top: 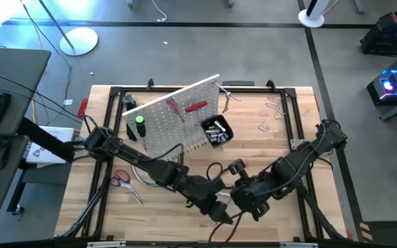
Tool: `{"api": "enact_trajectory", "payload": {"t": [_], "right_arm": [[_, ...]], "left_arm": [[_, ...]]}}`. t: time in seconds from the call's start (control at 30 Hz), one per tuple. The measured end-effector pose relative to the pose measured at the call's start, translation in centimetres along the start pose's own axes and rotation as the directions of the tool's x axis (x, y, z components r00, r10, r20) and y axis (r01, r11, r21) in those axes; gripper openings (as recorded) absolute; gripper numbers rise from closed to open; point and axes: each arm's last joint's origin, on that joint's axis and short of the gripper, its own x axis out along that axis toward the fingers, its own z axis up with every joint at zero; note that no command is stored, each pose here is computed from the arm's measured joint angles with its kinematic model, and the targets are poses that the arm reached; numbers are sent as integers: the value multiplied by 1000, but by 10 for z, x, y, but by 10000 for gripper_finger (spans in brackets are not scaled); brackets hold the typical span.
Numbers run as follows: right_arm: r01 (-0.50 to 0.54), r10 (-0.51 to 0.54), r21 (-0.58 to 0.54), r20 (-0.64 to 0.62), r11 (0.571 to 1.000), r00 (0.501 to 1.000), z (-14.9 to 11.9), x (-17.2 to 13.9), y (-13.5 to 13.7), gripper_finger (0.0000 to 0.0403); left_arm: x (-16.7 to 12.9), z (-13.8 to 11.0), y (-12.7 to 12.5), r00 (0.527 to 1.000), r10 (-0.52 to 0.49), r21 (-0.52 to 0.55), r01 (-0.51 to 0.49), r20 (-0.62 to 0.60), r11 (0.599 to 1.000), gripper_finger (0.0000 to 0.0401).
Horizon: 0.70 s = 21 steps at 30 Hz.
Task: Hang tools onto peg board
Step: Hang the wrench on the peg board
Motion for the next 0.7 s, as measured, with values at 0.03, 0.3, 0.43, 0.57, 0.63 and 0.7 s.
{"api": "enact_trajectory", "payload": {"t": [0.03, 0.3, 0.43, 0.57, 0.63, 0.7], "right_arm": [[0, 0, 1, -2, 1000, 1000, 0, 0, 0, 0], [2, -2, 2, 7, 1000, 1000, 1, 0, 0, 0], [1, -1, 2, 9, 1000, 1000, 1, 0, 0, 0], [-3, 3, -2, 20, 1000, 1000, 2, -1, 3, 0], [-4, 4, -5, 34, 1000, 999, 3, -2, 4, 0], [-3, 3, -8, 51, 1000, 999, 5, -3, 4, 0]], "left_arm": [[0, 0, -1, 1000, -13, 4, 13, -3, 1000, 237], [-24, 8, -25, 992, -116, 101, 111, 45, 989, 228], [-40, 11, -27, 997, -52, 127, 43, 65, 991, 227], [-55, 11, -18, 986, 120, 125, -134, 113, 983, 227], [-55, 11, -14, 980, 159, 119, -173, 119, 978, 226], [-50, 11, -12, 982, 159, 107, -170, 100, 980, 226]]}}
